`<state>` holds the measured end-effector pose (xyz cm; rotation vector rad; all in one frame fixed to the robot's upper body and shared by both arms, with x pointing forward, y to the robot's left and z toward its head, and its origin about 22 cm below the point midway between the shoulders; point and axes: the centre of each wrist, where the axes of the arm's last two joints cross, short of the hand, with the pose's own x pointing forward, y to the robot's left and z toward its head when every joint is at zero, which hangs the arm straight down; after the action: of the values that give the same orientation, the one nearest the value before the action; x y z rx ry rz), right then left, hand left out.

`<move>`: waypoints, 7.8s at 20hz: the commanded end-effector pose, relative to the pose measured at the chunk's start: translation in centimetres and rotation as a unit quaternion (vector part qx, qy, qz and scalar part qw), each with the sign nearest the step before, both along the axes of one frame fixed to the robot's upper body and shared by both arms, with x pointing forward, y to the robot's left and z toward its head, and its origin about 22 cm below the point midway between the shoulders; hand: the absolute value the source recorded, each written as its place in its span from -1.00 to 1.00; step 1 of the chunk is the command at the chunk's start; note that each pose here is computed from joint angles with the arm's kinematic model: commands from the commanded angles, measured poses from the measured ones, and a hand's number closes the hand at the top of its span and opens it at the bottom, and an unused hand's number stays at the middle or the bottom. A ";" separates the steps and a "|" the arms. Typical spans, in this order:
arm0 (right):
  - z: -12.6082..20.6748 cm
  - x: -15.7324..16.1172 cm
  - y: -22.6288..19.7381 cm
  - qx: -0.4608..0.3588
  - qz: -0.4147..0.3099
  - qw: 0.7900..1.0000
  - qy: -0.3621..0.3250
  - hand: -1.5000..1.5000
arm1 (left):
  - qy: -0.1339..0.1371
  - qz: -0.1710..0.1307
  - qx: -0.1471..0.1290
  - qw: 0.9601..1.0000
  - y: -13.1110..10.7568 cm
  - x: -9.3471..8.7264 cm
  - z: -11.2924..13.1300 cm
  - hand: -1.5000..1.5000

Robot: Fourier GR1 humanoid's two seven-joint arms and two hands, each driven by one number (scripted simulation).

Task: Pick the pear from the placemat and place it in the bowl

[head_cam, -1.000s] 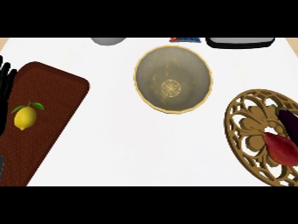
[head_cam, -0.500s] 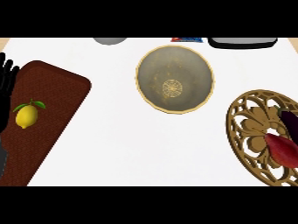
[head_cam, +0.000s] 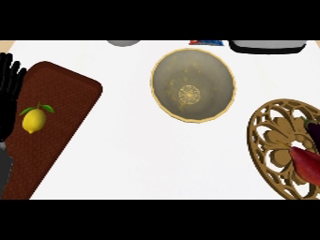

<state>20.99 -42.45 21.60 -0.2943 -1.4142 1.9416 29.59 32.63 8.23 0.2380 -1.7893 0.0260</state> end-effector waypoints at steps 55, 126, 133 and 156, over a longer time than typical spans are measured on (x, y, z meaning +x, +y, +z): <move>-16.2 10.1 5.3 0.030 0.038 0.999 0.011 1.00 | 0.002 -0.005 -0.001 1.000 0.2 1.4 0.8 0.00; -4.8 26.2 24.5 0.159 0.043 0.986 0.013 1.00 | 0.004 -0.004 -0.002 1.000 0.0 0.2 0.7 0.00; -9.3 25.7 26.5 0.186 -0.028 0.974 0.128 -1.00 | -0.004 -0.012 -0.003 1.000 -1.4 1.5 -0.2 0.00; -5.4 25.4 10.4 0.526 -0.215 0.813 0.124 -1.00 | -0.022 -0.044 -0.007 0.999 -2.7 1.6 1.6 0.00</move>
<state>47.18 -28.37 15.85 0.1481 -1.7991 0.6923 31.36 30.50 9.64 0.1740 -1.8336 -0.0141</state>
